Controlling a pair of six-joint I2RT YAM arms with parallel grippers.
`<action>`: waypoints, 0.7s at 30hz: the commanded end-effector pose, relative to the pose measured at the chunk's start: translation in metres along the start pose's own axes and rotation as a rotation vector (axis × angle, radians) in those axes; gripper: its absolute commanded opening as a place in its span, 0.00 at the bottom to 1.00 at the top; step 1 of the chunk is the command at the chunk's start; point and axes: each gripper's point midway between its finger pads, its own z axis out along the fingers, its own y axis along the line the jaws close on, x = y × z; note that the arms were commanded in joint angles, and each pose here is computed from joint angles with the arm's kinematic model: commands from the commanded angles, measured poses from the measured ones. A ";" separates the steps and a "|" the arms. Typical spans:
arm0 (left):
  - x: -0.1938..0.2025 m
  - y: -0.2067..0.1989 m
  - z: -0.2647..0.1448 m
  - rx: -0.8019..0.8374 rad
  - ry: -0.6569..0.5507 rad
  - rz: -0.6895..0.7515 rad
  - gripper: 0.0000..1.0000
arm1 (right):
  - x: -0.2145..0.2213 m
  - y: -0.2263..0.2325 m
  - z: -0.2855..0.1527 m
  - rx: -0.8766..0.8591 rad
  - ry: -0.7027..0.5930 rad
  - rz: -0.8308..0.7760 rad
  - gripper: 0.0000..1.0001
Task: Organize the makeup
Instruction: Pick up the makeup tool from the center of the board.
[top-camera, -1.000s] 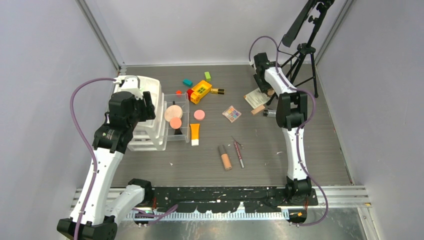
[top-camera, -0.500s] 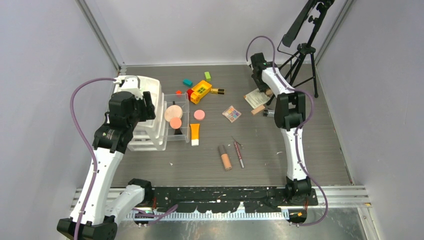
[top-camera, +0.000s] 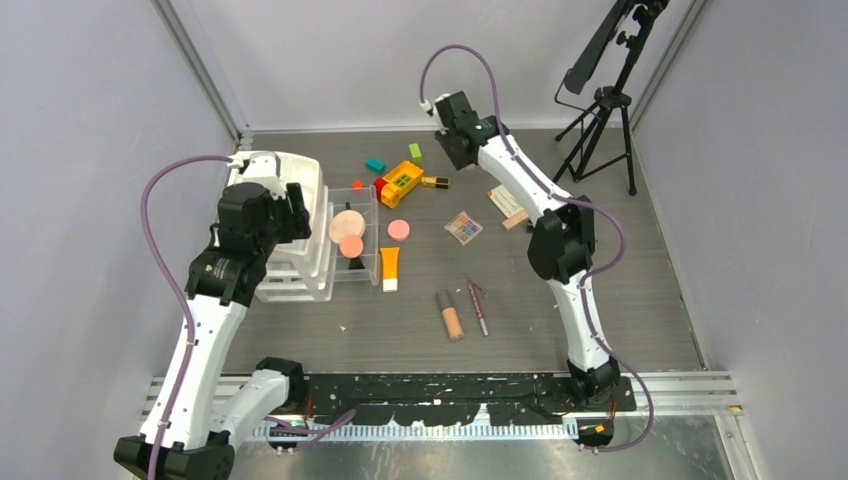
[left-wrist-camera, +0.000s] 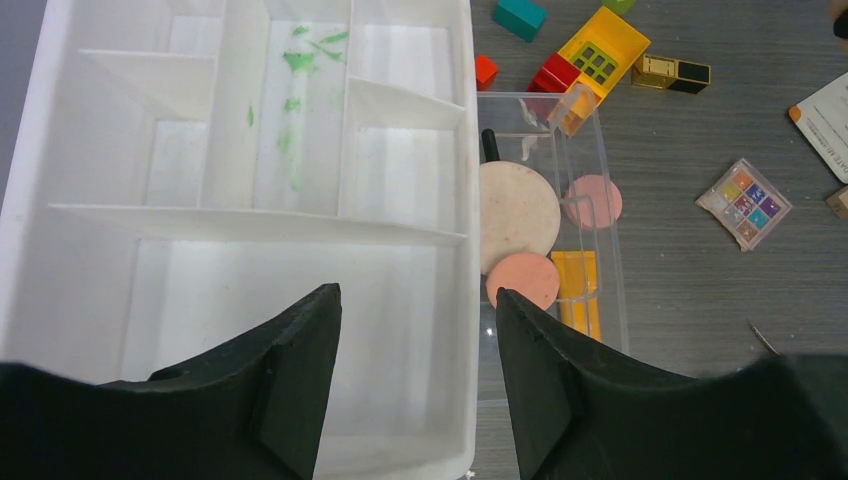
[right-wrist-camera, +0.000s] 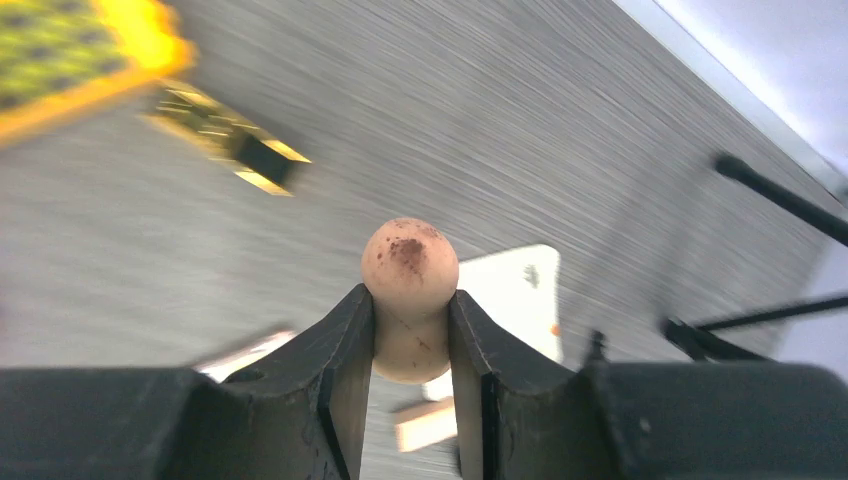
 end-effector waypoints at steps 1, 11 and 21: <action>-0.011 -0.001 0.000 0.005 -0.045 0.002 0.60 | -0.078 0.036 -0.099 -0.288 -0.282 0.184 0.37; -0.010 -0.001 -0.001 0.007 -0.043 0.002 0.60 | -0.094 0.144 -0.211 -0.969 -0.410 0.441 0.31; -0.010 -0.001 0.000 0.001 -0.041 0.002 0.60 | -0.074 0.232 -0.245 -1.150 -0.328 0.405 0.34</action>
